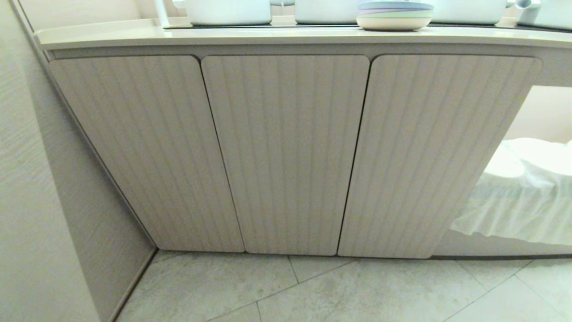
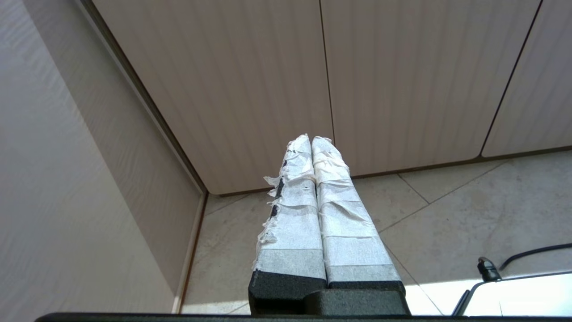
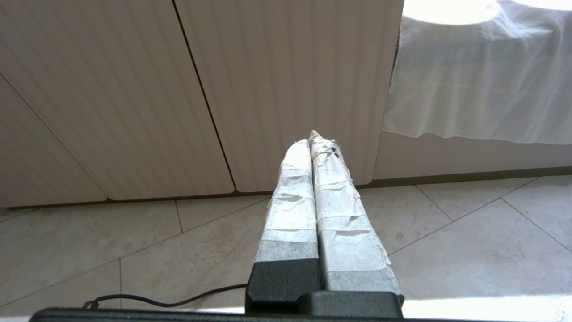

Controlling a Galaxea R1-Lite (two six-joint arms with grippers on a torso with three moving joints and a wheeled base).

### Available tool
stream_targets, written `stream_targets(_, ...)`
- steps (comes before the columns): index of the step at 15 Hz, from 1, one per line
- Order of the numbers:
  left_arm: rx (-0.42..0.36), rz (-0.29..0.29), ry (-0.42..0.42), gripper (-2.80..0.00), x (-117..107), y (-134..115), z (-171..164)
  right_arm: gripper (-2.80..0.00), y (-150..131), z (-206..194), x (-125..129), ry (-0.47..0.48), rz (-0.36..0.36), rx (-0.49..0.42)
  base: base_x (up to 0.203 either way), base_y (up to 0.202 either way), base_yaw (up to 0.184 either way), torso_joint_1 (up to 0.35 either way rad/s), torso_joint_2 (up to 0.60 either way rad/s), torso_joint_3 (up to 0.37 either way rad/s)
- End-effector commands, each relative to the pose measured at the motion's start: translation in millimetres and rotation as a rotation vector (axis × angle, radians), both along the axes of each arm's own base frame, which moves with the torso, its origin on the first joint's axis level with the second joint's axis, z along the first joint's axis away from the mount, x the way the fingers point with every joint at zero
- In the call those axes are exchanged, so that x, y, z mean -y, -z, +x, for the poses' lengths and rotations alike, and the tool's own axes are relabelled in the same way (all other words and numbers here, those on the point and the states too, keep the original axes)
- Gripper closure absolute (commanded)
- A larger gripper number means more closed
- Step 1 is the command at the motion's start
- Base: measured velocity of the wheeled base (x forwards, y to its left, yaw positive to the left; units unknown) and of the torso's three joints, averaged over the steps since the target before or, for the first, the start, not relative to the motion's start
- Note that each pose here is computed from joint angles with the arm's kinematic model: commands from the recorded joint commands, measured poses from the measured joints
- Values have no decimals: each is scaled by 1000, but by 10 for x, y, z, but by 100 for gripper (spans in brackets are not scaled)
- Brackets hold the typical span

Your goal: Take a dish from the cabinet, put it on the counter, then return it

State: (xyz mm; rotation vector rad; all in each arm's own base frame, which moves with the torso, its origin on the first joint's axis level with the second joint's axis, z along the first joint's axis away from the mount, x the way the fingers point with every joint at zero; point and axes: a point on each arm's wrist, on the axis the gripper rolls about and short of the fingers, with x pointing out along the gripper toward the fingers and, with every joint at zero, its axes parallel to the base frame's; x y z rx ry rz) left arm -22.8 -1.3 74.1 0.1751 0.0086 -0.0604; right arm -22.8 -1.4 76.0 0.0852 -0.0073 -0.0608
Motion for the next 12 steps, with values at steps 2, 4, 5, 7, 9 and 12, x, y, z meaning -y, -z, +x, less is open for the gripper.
stream_targets(2, 0, 1, 0, 0, 0, 1, 0, 0, -1, 0, 0, 0, 1, 1, 0, 0, 0, 0, 0, 0)
stream_targets(4, 0, 1, 0, 0, 0, 1, 0, 0, -1, 0, 0, 0, 1, 1, 0, 0, 0, 0, 0, 0)
stream_targets(5, 0, 1, 0, 0, 0, 1, 0, 0, -1, 0, 0, 0, 1, 2, 0, 0, 0, 0, 0, 0)
stream_targets(7, 0, 1, 0, 0, 0, 1, 0, 0, -2, 0, 0, 0, 0, 1, 0, 0, 0, 0, 0, 0)
stream_targets(9, 0, 1, 0, 0, 0, 1, 0, 0, 0, 0, 0, 0, -1, 0, 0, 0, 0, 0, 0, 0)
stream_targets(12, 0, 1, 0, 0, 0, 1, 0, 0, 0, 0, 0, 0, -1, 0, 0, 0, 0, 0, 0, 0)
